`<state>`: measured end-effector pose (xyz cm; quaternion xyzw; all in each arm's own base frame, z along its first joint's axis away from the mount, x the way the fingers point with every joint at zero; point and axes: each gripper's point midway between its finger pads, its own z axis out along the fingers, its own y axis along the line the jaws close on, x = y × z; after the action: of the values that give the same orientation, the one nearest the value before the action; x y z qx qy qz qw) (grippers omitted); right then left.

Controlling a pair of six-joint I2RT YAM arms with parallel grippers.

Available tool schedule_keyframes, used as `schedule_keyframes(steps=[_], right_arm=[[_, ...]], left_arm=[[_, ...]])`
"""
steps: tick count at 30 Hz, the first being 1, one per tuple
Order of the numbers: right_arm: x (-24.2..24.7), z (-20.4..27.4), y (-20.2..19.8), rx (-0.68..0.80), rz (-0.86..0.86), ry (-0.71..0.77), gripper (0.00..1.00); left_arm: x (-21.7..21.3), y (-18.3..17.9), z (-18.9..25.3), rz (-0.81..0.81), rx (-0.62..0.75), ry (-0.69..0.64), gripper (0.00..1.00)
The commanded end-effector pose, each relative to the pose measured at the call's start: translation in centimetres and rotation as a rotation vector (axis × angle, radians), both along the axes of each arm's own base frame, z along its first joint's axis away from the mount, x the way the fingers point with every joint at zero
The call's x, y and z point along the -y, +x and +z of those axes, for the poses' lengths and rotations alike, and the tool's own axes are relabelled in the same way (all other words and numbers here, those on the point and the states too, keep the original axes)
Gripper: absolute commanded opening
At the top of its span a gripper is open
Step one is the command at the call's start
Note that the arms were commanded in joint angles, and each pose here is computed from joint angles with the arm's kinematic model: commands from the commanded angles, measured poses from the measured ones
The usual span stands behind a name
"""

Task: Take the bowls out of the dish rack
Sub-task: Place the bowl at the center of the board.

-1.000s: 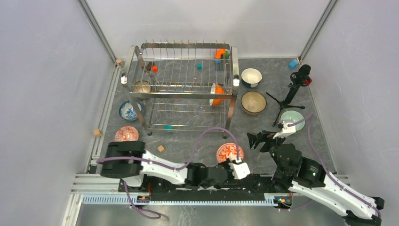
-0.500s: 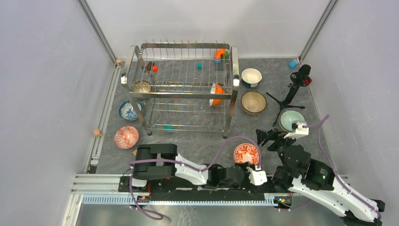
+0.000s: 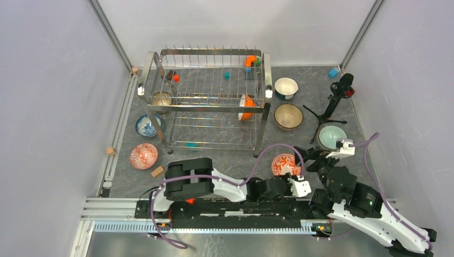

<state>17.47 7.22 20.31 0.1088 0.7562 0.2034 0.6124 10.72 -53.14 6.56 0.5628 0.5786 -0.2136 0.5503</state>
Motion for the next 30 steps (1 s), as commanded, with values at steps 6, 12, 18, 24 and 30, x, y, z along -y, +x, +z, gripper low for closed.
schedule_keyframes(steps=[6, 12, 18, 24, 30], right_arm=[[0.7, 0.1, 0.0, 0.012, -0.028, 0.024, 0.91], [0.8, 0.1, -0.1, 0.017, -0.027, 0.028, 0.91], [0.8, 0.1, -0.2, 0.012, -0.022, 0.029, 0.91], [0.6, 0.1, -0.1, 0.009, -0.017, 0.029, 0.92], [-0.1, 0.4, 0.0, 0.012, 0.005, 0.022, 0.92]], left_arm=[[1.8, 1.2, 2.3, 0.053, 0.026, -0.09, 0.08], [1.5, 1.3, 2.5, 0.077, 0.01, -0.093, 0.26], [0.7, 1.1, 3.1, 0.103, -0.008, -0.111, 0.5], [-0.7, 0.5, 5.0, 0.126, 0.01, -0.133, 0.75], [-3.2, -2.1, 8.1, 0.126, -0.003, -0.166, 1.0]])
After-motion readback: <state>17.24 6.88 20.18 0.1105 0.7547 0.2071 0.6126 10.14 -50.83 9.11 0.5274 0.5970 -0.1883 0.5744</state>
